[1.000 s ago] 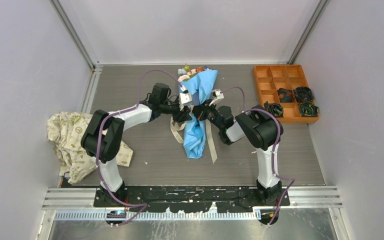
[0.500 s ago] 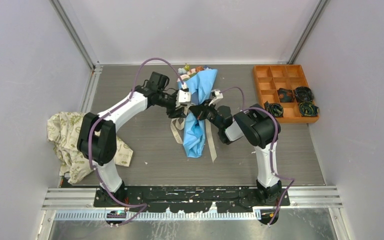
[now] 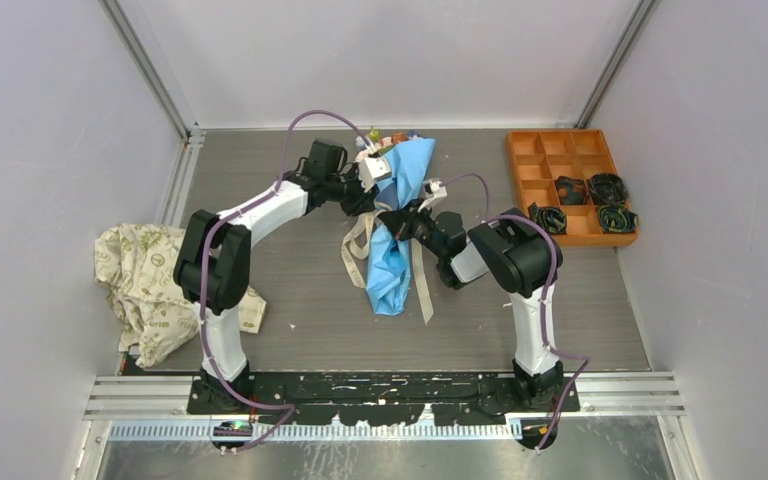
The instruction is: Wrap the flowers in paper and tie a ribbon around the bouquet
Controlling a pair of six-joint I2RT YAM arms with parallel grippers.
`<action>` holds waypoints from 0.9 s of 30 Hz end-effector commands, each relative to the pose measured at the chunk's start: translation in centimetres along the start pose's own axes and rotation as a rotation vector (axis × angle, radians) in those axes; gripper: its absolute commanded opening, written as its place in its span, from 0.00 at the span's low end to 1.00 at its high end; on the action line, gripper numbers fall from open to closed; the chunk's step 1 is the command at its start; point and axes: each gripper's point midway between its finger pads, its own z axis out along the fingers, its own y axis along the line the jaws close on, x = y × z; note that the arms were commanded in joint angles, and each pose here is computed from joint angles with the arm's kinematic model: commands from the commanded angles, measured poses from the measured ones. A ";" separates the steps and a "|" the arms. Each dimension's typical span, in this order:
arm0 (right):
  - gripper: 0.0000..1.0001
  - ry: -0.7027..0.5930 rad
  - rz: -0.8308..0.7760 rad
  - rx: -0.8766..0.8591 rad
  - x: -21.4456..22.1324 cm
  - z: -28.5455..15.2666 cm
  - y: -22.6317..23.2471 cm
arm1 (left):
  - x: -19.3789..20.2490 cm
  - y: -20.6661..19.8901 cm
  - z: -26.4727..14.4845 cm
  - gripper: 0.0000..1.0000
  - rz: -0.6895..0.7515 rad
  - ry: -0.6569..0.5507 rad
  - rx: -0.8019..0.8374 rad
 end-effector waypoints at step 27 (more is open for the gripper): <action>0.01 -0.052 -0.012 0.031 -3.5 2.3 0.8 | -6.5 0.0 -2.2 0.00 -0.083 -0.206 -0.099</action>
